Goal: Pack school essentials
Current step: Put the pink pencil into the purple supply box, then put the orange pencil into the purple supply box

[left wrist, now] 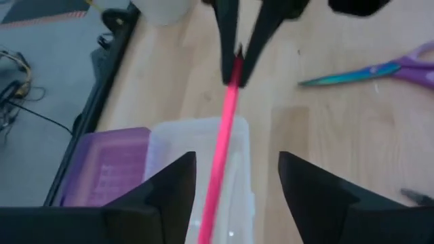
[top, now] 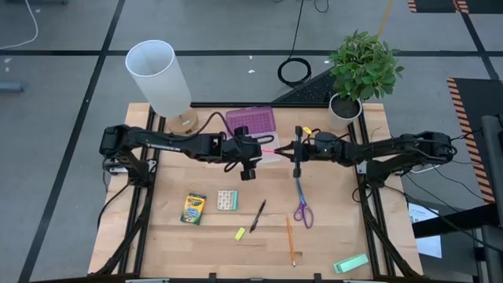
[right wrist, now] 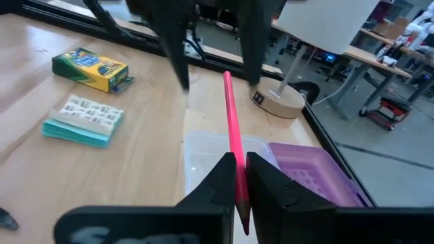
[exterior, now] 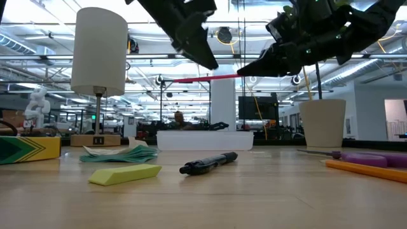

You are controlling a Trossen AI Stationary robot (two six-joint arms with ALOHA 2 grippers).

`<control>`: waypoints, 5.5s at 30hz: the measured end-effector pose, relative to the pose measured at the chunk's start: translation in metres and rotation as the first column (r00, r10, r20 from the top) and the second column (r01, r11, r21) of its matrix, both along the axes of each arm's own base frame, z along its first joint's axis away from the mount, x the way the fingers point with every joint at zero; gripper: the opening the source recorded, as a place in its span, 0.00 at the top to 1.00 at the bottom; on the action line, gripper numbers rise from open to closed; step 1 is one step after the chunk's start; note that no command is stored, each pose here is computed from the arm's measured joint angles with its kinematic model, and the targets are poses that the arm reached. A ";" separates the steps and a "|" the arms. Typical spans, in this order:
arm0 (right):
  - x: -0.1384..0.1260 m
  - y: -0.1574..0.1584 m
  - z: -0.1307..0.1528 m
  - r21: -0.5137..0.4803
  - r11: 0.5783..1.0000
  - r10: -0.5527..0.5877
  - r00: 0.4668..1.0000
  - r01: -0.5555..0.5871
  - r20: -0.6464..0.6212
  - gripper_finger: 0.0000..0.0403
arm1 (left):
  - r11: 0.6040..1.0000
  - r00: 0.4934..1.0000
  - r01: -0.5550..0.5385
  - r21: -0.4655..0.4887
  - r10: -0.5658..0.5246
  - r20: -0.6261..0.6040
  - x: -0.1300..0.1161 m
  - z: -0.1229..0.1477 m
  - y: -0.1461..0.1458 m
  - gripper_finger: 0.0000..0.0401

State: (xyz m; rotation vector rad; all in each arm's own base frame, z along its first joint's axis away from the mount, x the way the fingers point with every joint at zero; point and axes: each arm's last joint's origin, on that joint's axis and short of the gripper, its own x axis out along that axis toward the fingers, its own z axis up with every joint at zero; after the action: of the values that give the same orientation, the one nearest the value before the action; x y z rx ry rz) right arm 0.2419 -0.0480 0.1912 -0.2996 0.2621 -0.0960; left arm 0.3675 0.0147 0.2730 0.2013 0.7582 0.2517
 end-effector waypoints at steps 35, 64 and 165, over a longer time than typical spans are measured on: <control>0.027 -0.058 -0.031 0.233 0.969 -0.066 0.993 0.087 -0.095 0.96 | 0.994 0.993 -0.107 0.021 0.106 0.057 -0.064 -0.002 0.008 0.46; 0.030 -0.062 -0.049 0.231 0.968 -0.062 0.983 0.102 -0.173 0.96 | 1.000 0.988 -0.010 -0.016 0.012 0.151 -0.057 0.005 0.003 0.46; 0.028 0.181 -0.064 0.461 0.831 0.520 0.731 -0.312 -0.442 0.58 | 0.935 0.945 0.327 -0.138 -0.327 0.021 -0.024 -0.090 -0.140 0.46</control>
State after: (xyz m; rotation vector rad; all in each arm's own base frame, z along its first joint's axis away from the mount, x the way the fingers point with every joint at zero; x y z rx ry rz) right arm 0.2698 0.1332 0.1267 -0.0042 0.7779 0.5097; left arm 0.3431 -0.1254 0.1826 0.1915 0.7296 -0.1185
